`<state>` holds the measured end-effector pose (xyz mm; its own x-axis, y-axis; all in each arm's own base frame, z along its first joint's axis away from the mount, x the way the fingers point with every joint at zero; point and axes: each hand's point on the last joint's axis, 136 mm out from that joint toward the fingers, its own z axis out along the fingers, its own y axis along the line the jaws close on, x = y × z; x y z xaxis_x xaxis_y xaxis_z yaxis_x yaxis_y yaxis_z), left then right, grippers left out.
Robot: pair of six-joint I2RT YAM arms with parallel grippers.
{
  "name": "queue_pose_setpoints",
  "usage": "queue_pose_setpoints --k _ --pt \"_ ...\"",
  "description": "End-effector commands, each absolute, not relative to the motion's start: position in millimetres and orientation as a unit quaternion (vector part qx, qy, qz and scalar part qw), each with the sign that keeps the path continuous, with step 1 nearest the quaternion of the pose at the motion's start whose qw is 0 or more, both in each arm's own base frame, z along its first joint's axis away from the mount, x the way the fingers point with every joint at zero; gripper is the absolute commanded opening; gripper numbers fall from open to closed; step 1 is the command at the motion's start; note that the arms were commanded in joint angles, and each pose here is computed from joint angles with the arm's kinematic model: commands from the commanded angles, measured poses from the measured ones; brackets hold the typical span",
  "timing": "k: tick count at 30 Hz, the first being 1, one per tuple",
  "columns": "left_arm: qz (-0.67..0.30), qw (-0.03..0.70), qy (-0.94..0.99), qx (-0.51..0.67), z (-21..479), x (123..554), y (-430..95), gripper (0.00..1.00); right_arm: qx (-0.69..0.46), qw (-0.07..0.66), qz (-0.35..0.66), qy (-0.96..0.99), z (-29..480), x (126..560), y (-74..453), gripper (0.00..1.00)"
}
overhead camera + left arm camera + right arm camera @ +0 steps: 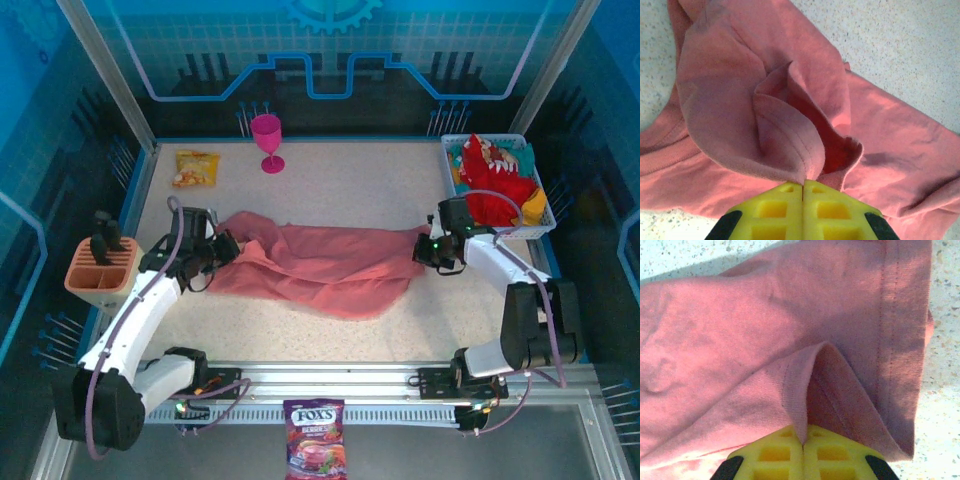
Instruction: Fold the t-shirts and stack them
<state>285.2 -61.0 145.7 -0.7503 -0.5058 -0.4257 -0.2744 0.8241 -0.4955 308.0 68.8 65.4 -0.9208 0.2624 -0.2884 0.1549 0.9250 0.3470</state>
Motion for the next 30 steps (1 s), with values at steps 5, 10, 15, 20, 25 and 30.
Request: queue_pose_setpoints --k 5,10,15,20,25,30 --pt "-0.248 0.211 0.912 -0.249 101 241 -78 0.00 0.120 0.141 0.140 0.973 74 292 64 0.00" --pt "-0.249 0.180 0.924 -0.228 93 219 -91 0.64 0.135 0.137 0.129 0.973 74 289 54 0.00" --pt "-0.221 0.193 0.926 -0.240 126 223 -77 0.57 0.154 0.134 0.138 0.969 75 289 47 0.00" --pt "-0.191 0.188 0.927 -0.264 136 236 -64 0.49 0.157 0.133 0.139 0.969 74 287 44 0.00" --pt "-0.172 0.215 0.924 -0.266 130 270 -55 0.41 0.167 0.131 0.145 0.966 72 284 39 0.00" --pt "-0.066 0.230 0.944 -0.228 139 310 -27 0.40 0.166 0.130 0.154 0.965 73 285 39 0.00"
